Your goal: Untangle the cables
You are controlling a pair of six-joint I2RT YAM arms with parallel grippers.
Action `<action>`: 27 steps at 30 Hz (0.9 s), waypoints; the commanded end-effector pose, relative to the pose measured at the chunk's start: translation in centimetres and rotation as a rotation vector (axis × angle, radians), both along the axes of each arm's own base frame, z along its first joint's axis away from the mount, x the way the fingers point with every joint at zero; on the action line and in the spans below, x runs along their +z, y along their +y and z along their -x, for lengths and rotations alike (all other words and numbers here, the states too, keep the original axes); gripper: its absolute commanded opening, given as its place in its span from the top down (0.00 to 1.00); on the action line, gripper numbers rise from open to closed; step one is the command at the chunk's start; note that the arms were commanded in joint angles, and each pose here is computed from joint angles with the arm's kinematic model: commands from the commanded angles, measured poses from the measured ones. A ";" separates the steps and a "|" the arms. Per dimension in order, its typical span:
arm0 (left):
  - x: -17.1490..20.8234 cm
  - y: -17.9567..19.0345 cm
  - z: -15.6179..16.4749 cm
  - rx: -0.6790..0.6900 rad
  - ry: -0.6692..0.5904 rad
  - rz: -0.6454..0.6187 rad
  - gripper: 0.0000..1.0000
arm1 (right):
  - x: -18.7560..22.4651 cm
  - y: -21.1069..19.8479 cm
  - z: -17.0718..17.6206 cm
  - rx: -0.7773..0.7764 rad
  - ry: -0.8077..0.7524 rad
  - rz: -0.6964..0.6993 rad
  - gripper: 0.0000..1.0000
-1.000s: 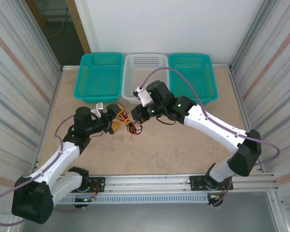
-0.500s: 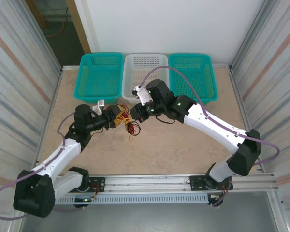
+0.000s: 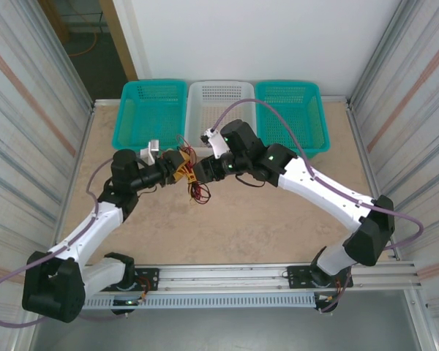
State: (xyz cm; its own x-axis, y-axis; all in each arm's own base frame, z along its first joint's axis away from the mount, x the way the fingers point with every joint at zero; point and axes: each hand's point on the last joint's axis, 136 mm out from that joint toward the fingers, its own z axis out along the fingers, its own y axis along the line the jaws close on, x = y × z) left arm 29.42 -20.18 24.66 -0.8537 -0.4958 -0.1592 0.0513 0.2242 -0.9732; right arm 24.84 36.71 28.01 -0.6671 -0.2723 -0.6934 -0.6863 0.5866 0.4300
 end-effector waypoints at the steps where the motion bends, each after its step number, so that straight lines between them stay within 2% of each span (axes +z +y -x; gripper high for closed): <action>1: 2.0 0.2 -0.8 0.007 -0.091 -0.053 1.00 | 4.8 -2.9 -1.7 -0.162 -0.119 -0.030 0.19; 4: 1.6 0.4 -1.0 0.009 -0.089 -0.092 1.00 | 6.4 -5.7 -2.7 -0.283 -0.148 -0.044 0.00; 9: 1.6 0.4 -1.1 0.004 -0.094 -0.095 1.00 | 7.5 -10.0 -3.9 -0.466 -0.190 -0.046 0.00; 12: 1.7 0.4 -1.1 -0.002 -0.097 -0.090 1.00 | 7.7 -12.2 -4.3 -0.536 -0.195 -0.113 0.02; 15: 1.8 0.2 -1.1 -0.006 -0.084 -0.075 1.00 | 7.2 -13.5 -4.8 -0.536 -0.079 -0.192 0.05; 18: 1.6 0.2 -1.1 -0.006 -0.068 -0.066 1.00 | 6.5 -11.5 -4.0 -0.363 0.054 -0.262 0.09; 22: 1.4 0.3 -1.0 -0.004 -0.053 -0.066 1.00 | 5.6 -6.5 -1.7 -0.195 0.076 -0.202 0.11; 26: 1.6 0.4 -1.2 0.014 -0.045 -0.037 1.00 | 3.1 -2.5 -0.5 -0.141 0.104 -0.144 0.09; 27: 1.7 0.5 -1.3 0.018 -0.043 -0.028 1.00 | 2.4 -1.9 -0.5 -0.144 0.109 -0.140 0.06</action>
State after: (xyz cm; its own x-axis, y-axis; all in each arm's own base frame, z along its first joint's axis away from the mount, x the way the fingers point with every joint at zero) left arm 30.14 -19.91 24.19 -0.8524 -0.4873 -0.1897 0.0417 0.2983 -0.9535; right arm 25.97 33.20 29.97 -0.7711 -0.0593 -0.6340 -0.5186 0.6362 0.5713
